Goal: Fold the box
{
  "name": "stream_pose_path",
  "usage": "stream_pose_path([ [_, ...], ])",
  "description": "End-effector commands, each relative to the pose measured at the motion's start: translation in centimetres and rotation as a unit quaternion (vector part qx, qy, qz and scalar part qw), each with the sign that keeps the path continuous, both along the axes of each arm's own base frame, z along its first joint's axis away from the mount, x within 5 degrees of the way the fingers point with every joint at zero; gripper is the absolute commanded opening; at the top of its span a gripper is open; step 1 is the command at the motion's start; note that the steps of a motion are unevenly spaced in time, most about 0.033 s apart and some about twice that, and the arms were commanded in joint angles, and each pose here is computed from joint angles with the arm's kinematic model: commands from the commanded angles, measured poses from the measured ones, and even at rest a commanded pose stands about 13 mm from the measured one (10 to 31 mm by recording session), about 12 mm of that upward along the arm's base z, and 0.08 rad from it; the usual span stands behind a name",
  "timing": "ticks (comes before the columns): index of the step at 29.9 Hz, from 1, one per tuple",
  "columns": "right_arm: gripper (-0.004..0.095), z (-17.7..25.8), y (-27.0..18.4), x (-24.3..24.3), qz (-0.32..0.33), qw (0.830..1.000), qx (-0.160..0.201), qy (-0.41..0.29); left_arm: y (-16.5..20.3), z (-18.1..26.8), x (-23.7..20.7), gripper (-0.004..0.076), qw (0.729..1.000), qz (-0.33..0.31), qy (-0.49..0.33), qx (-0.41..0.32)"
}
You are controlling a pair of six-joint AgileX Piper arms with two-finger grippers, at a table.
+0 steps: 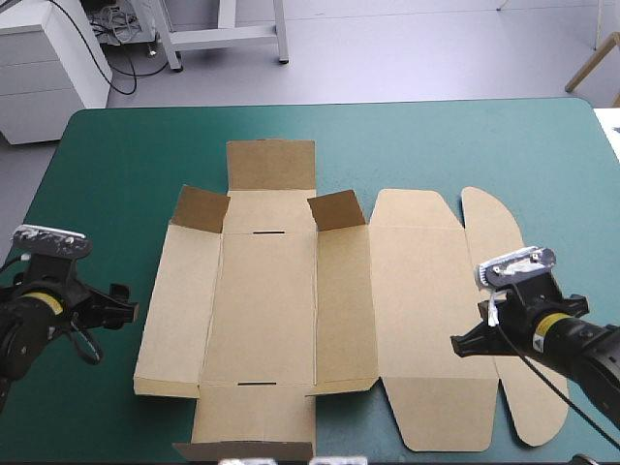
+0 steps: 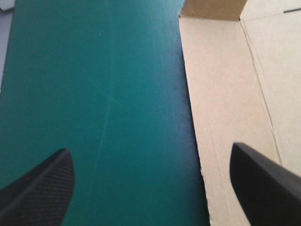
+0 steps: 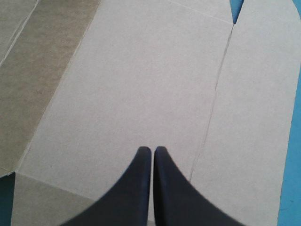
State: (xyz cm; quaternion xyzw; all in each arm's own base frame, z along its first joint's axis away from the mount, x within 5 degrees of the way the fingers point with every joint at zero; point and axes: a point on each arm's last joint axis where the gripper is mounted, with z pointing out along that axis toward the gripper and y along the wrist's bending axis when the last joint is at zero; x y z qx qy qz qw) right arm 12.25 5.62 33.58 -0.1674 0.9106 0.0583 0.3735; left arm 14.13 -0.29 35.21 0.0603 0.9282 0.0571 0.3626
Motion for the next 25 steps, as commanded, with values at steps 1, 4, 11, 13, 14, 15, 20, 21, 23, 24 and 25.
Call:
stream_pose_path([
  [1, 0.0000, 0.5, -0.4, -1.0, 0.006, 0.998, 0.032, -0.056, -0.4, 0.0, 2.2, 0.0629, 1.000, -0.002, 0.017, -0.008],
  [4, 0.0000, -0.1, -0.8, -1.7, 0.007, 0.998, 0.037, -0.055, -0.3, -1.0, 3.3, 0.0629, 0.998, -0.005, 0.055, -0.016],
  [11, 0.0000, -0.8, -1.3, -3.4, 0.009, 0.997, 0.063, -0.048, 2.6, -4.1, 5.7, 0.0629, 0.975, 0.015, 0.155, -0.157],
  [13, 0.0000, -0.8, -1.5, -3.8, 0.010, 0.996, 0.071, -0.054, 3.5, -4.9, 6.5, 0.0629, 0.964, 0.016, 0.165, -0.209],
  [14, 0.0000, -0.9, -1.6, -4.0, 0.010, 0.996, 0.075, -0.057, 4.0, -5.3, 6.8, 0.0629, 0.958, 0.016, 0.173, -0.227],
  [15, 0.0000, -0.8, -1.7, -4.2, 0.010, 0.995, 0.077, -0.060, 4.5, -5.8, 7.0, 0.0629, 0.952, 0.021, 0.186, -0.242],
  [20, 0.0000, -0.5, -2.0, -4.8, 0.014, 0.994, 0.081, -0.076, 5.2, -8.3, 8.2, 0.0629, 0.928, 0.019, 0.255, -0.270],
  [21, 0.0000, -0.5, -2.1, -4.8, 0.016, 0.994, 0.079, -0.077, 5.2, -8.7, 8.5, 0.0629, 0.923, 0.019, 0.266, -0.278],
  [23, 0.0000, -0.5, -2.1, -4.9, 0.015, 0.994, 0.077, -0.074, 5.2, -9.4, 8.9, 0.0629, 0.913, 0.019, 0.282, -0.294],
  [24, 0.0000, -0.5, -2.1, -4.9, 0.017, 0.994, 0.076, -0.074, 5.1, -9.7, 9.1, 0.0629, 0.908, 0.018, 0.286, -0.305],
  [25, 0.0000, -0.5, -2.1, -4.9, 0.019, 0.994, 0.073, -0.076, 5.0, -9.8, 9.3, 0.0629, 0.904, 0.017, 0.287, -0.317],
])
